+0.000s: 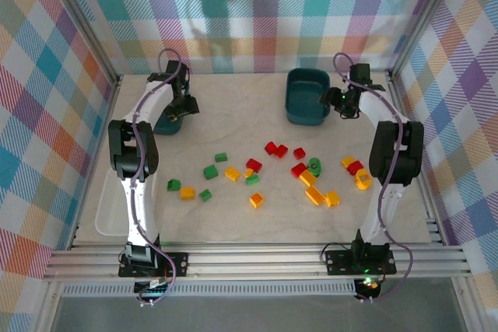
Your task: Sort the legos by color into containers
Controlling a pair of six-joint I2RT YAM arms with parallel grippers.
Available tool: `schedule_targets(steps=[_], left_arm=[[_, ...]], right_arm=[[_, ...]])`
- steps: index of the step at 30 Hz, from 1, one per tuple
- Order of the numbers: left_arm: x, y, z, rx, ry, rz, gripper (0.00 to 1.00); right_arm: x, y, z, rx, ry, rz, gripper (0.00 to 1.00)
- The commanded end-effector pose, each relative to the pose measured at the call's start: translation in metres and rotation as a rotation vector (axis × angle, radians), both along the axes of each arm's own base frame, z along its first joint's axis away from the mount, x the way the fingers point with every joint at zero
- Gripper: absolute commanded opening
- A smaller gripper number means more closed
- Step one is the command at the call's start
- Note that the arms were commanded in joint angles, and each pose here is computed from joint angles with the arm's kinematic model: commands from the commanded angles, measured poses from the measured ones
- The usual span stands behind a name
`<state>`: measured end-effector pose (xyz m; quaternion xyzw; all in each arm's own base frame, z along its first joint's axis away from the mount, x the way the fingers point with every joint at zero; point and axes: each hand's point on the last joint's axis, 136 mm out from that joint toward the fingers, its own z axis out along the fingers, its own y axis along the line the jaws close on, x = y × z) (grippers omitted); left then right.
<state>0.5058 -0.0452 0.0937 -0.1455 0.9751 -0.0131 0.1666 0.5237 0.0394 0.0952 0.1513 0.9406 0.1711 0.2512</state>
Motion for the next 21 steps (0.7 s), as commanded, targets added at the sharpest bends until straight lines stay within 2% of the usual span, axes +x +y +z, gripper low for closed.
schedule_targets(steps=[1, 5, 8, 17, 21], left_arm=[[-0.005, 0.008, 0.001, 0.058, 0.029, -0.018, 0.66], [-0.004, 0.005, -0.005, 0.052, 0.038, -0.041, 0.65], [-0.003, 0.001, -0.013, 0.039, 0.050, -0.060, 0.58], [-0.004, -0.023, -0.023, 0.058, 0.062, -0.157, 0.24], [-0.003, -0.040, -0.017, 0.055, 0.044, -0.196, 0.16]], right_arm=[[-0.002, 0.007, -0.010, -0.009, 0.052, 0.033, 0.65], [0.000, 0.013, -0.019, -0.037, 0.064, 0.051, 0.58], [0.001, 0.013, -0.025, -0.058, 0.070, 0.045, 0.46], [-0.001, 0.015, -0.024, -0.132, 0.060, 0.028, 0.16], [-0.009, 0.022, -0.014, -0.145, 0.037, 0.028, 0.09]])
